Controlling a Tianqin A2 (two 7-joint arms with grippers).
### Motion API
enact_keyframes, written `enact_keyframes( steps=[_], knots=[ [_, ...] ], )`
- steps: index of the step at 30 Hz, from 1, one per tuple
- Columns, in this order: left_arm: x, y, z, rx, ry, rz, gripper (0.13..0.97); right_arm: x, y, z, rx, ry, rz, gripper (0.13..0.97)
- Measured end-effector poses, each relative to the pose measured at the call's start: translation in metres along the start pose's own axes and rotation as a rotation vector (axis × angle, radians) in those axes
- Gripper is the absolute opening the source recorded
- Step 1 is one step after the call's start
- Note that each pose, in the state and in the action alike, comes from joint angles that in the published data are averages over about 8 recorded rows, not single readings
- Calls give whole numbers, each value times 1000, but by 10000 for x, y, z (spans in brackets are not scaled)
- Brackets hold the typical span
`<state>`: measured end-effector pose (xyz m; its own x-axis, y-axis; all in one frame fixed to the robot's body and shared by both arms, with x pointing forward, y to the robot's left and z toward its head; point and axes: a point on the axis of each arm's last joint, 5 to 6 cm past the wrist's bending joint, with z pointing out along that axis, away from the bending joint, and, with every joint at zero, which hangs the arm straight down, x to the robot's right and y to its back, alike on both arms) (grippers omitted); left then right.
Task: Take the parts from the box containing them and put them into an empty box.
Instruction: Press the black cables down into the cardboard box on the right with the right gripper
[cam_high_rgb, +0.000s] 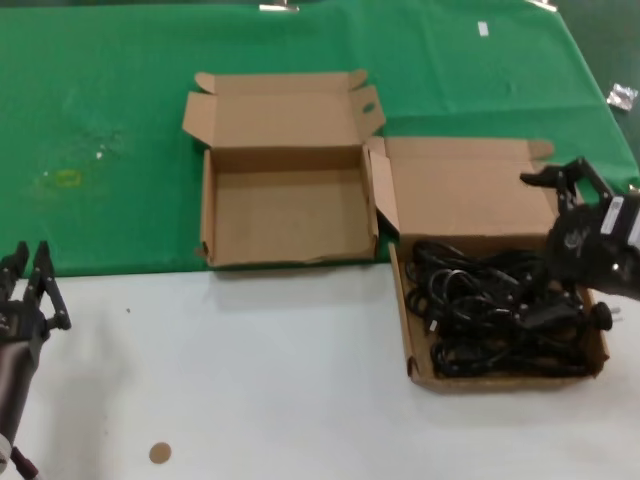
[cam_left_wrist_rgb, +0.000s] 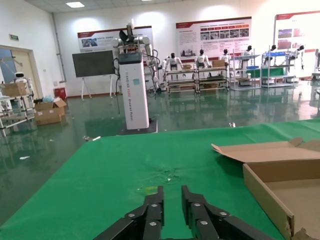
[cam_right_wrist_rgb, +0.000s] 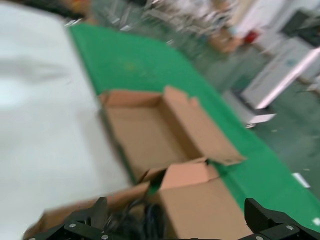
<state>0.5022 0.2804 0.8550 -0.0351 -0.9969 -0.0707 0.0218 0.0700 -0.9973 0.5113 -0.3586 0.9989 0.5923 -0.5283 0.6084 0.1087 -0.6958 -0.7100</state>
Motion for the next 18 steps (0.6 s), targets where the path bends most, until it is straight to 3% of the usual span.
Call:
enact_keyframes(
  steps=[3, 10, 18],
  knots=[
    [0, 0, 0, 0, 0, 0, 216, 96, -20, -36, -47, -61, -63, 966],
    [0, 0, 0, 0, 0, 0, 193, 262, -2, 0, -144, -175, -184, 966],
    [0, 0, 0, 0, 0, 0, 155, 277, 52, 161, -185, -246, -235, 966]
  ],
)
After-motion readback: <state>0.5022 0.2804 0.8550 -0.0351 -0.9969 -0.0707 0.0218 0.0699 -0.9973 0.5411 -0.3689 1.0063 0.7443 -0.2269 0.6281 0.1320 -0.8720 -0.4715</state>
